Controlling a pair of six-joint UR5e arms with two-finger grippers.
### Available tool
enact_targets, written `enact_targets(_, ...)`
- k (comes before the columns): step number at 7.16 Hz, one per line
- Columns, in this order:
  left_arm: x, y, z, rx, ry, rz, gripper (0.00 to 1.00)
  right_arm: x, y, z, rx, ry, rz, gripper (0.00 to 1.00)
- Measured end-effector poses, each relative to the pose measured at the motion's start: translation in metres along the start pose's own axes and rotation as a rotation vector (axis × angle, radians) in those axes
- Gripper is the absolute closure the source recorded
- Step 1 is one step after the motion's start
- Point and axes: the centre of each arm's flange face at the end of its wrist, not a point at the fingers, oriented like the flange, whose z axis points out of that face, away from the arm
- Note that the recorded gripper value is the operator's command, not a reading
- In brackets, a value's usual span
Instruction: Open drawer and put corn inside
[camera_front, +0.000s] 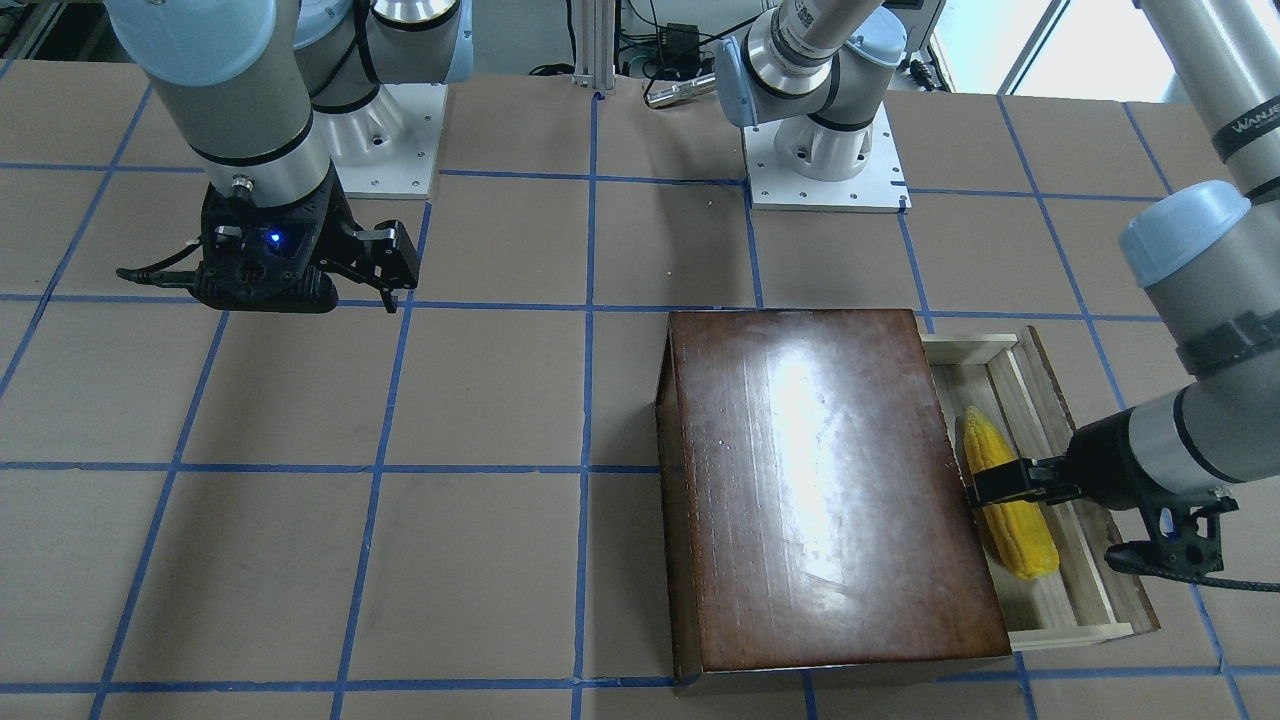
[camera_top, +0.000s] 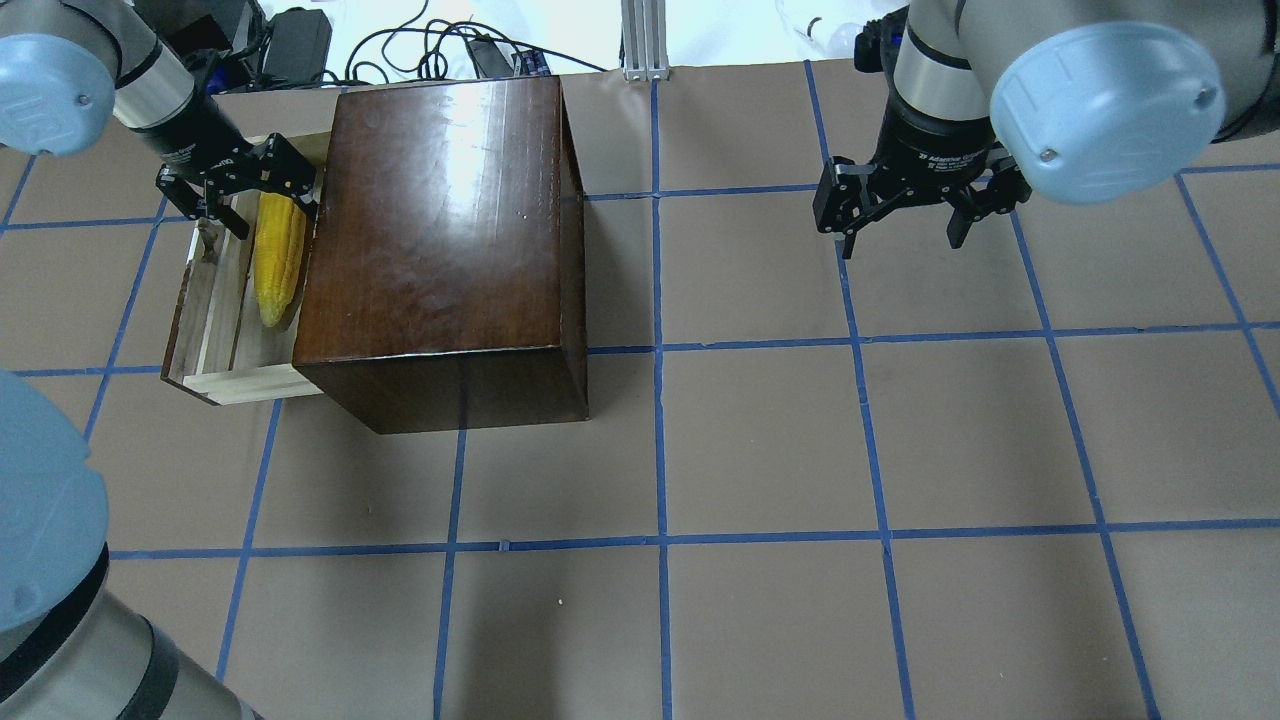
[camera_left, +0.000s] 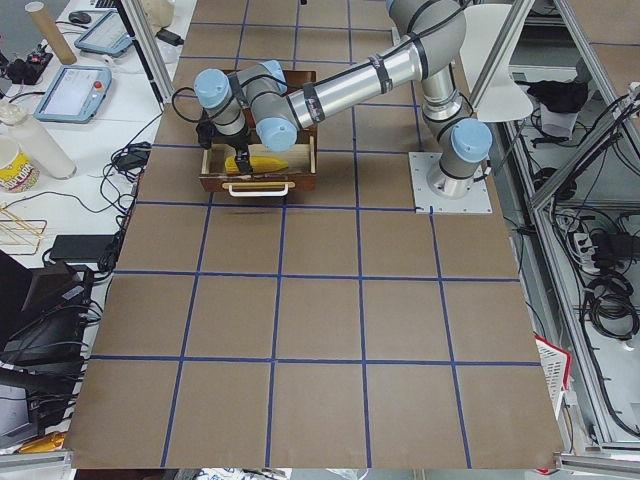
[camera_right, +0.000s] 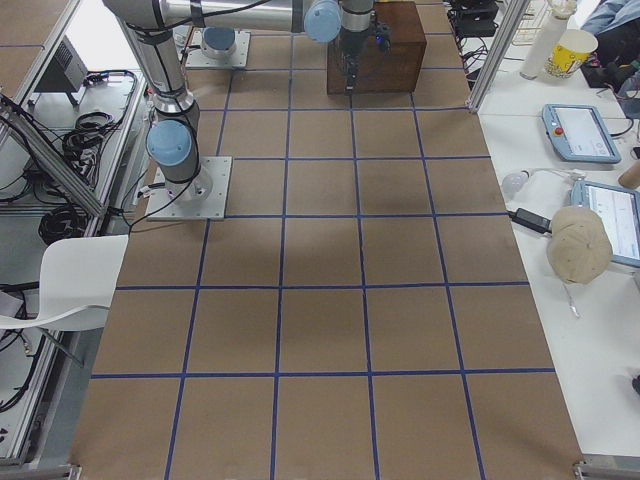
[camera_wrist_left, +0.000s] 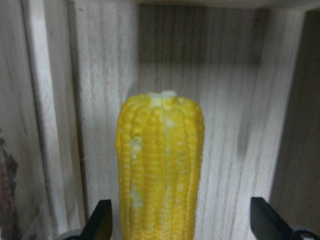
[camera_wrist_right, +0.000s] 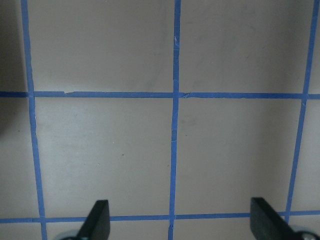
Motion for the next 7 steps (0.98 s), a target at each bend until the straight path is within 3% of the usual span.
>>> enact_targets(5,0.031,0.02,-0.091,0.039,-0.109,0.019,0.0,0.0,0.0,0.0,0.0,0.0,0.0,0.0)
enact_targets(7,0.082,0.046,-0.121,0.058,-0.151,0.008,0.0,0.0,0.0,0.0,0.001,0.0,0.0,0.0)
